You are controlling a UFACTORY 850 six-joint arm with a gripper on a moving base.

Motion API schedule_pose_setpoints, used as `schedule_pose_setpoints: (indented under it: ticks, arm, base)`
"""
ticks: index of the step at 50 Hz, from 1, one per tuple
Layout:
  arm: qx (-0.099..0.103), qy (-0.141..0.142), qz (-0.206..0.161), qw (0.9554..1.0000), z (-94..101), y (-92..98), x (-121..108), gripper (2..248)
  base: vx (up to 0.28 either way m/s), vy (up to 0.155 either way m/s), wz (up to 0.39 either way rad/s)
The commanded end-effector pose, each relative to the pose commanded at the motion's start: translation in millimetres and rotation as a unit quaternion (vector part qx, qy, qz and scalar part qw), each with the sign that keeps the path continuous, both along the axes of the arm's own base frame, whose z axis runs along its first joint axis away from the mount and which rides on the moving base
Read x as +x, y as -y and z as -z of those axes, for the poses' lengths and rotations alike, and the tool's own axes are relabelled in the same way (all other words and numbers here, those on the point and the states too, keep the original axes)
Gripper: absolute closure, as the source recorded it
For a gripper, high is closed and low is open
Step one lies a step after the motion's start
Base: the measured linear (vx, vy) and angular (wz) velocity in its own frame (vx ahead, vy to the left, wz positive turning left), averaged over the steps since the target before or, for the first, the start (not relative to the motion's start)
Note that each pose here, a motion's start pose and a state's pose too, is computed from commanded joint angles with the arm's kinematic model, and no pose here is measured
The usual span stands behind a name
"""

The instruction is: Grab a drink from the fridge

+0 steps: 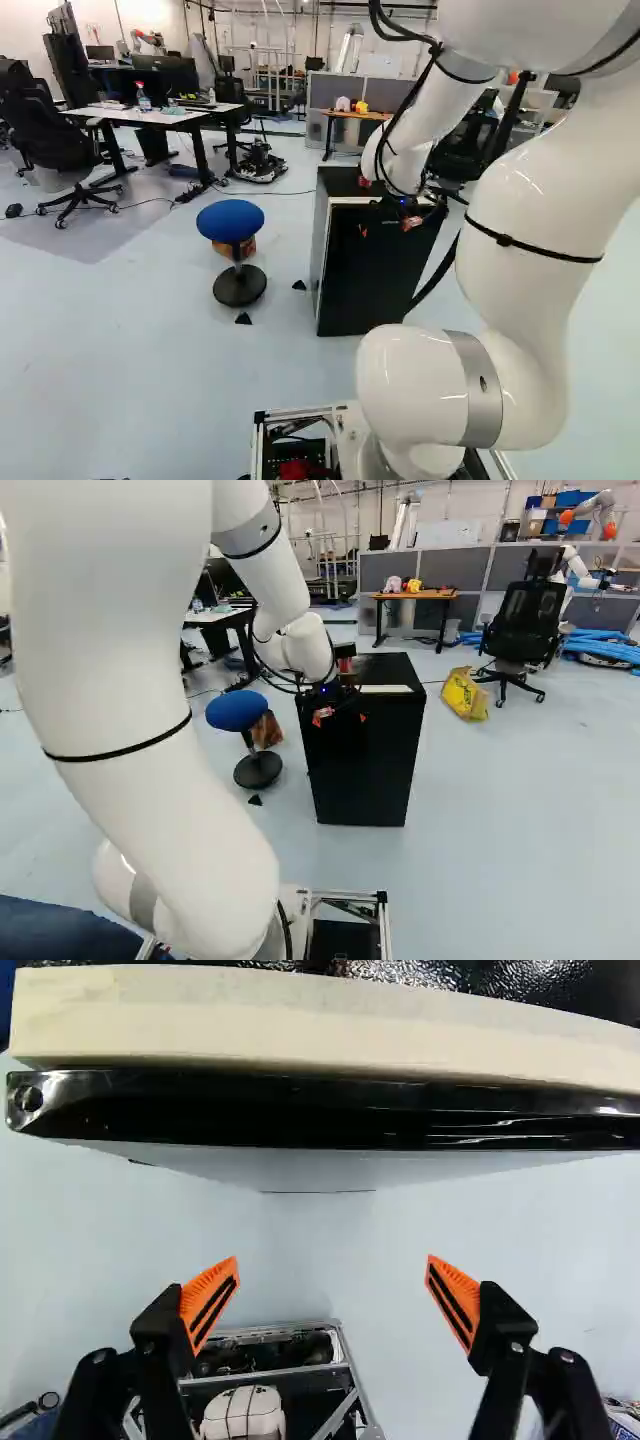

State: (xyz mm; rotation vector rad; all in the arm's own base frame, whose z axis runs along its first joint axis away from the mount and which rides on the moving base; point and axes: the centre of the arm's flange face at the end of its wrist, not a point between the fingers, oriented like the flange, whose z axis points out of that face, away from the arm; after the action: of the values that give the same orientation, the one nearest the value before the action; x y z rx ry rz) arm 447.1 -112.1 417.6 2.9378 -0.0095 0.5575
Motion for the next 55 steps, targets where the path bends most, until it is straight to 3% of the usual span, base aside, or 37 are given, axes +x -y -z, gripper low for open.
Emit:
schedule_pose_setpoints:
  ticks: [28, 55]
  arm:
    - [-0.002, 0.089, -0.019, 0.9958, -7.0, -15.0, -25.0, 3]
    - [-0.003, 0.186, -0.041, 0.9816, -17.4, -26.4, -26.4, 3]
  base:
    - [0.0, 0.0, 0.0]
    - [0.0, 0.0, 0.0]
